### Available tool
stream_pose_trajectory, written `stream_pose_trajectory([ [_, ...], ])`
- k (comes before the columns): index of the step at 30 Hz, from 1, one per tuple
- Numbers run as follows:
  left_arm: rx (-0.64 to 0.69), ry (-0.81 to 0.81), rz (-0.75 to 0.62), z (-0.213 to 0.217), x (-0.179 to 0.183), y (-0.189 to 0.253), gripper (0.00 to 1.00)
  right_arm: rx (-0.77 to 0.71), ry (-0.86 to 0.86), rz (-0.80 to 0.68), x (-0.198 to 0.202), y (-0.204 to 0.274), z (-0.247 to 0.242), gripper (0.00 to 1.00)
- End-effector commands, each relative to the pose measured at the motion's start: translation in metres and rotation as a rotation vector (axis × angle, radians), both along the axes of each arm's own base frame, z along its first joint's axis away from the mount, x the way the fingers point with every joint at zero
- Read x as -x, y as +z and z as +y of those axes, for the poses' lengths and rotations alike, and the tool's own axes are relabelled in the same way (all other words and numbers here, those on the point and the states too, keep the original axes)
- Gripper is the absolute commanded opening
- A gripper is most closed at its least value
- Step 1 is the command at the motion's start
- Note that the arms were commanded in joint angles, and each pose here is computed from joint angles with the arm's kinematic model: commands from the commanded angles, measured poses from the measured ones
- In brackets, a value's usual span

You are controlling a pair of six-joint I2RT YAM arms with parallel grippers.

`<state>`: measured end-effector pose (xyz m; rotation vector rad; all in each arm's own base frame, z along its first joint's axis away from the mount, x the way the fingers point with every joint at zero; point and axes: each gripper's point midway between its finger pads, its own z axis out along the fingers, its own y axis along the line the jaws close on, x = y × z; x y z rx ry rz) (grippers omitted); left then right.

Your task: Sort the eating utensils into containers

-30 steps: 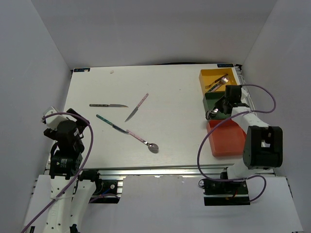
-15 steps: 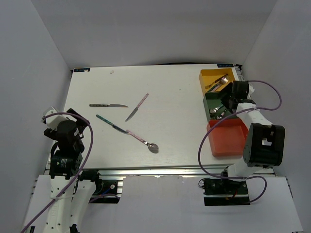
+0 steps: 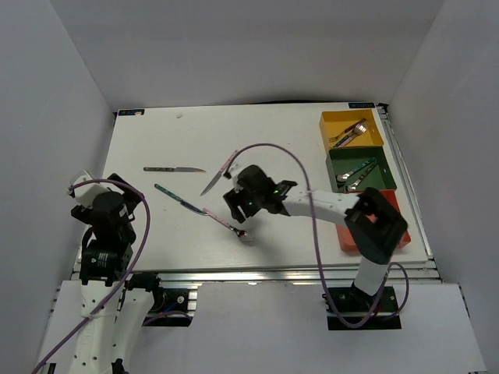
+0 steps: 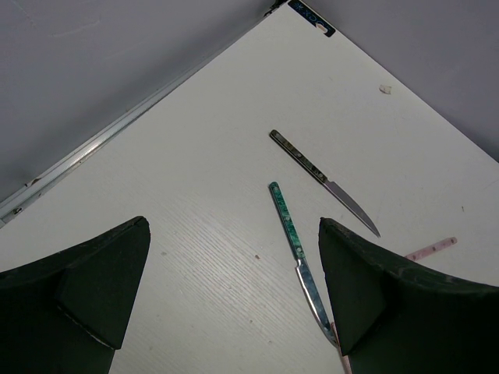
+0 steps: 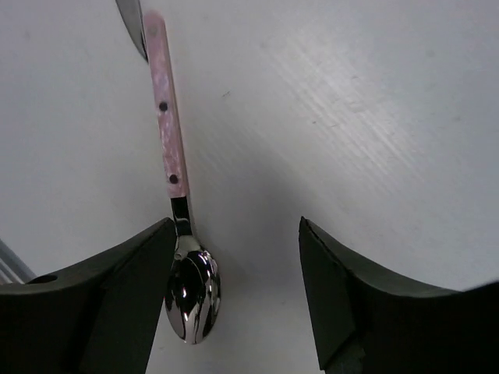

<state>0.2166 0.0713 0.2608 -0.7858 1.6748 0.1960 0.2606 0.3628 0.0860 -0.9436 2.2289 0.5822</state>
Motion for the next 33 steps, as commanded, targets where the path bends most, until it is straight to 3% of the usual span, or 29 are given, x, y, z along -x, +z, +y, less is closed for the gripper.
stream_pose_trajectory([
  [1,0.000,0.015,0.004,0.002,0.002,-0.002,0.98,0.153,0.063,-0.072,0.002,-0.009,0.015,0.69],
  [10,0.001,0.008,-0.001,0.001,0.002,-0.001,0.98,0.292,0.165,-0.034,0.027,-0.061,0.056,0.58],
  [12,0.002,0.008,-0.006,0.001,0.002,-0.001,0.98,0.319,0.164,-0.037,0.028,-0.071,0.057,0.51],
  [13,0.001,0.007,-0.005,0.001,0.002,-0.001,0.98,0.337,0.161,-0.031,0.029,-0.076,0.054,0.44],
  [14,0.001,0.005,-0.005,0.000,0.002,-0.001,0.98,0.349,0.156,-0.026,0.029,-0.081,0.054,0.29],
  [15,0.001,0.005,-0.006,0.000,0.002,-0.001,0.98,0.360,0.140,-0.030,0.027,-0.082,0.051,0.20],
  [16,0.001,0.005,-0.006,0.000,0.002,0.000,0.98,0.357,0.112,-0.030,0.027,-0.079,0.048,0.00],
  [18,0.002,0.004,-0.006,0.000,0.002,-0.001,0.98,0.343,0.045,-0.071,0.018,-0.066,0.042,0.00],
  [22,0.003,0.005,-0.016,0.000,0.003,0.001,0.98,0.163,-0.248,-0.050,-0.015,-0.007,0.007,0.00],
  [23,0.002,0.007,-0.016,0.001,0.003,0.001,0.98,0.033,-0.309,-0.050,-0.023,0.032,-0.001,0.00],
  [25,0.003,0.004,-0.016,0.000,0.003,0.001,0.98,-0.168,-0.459,0.032,-0.053,0.038,-0.044,0.00],
  [26,0.001,0.003,-0.016,0.000,0.003,0.001,0.98,-0.398,-0.646,0.041,-0.073,0.076,-0.083,0.00],
  [30,0.003,0.001,-0.019,-0.001,0.003,0.001,0.98,-0.550,-1.213,-0.089,-0.130,0.095,-0.236,0.00],
  [33,0.003,-0.001,-0.019,-0.001,0.003,0.002,0.98,-0.552,-1.424,-0.109,-0.163,0.103,-0.314,0.00],
])
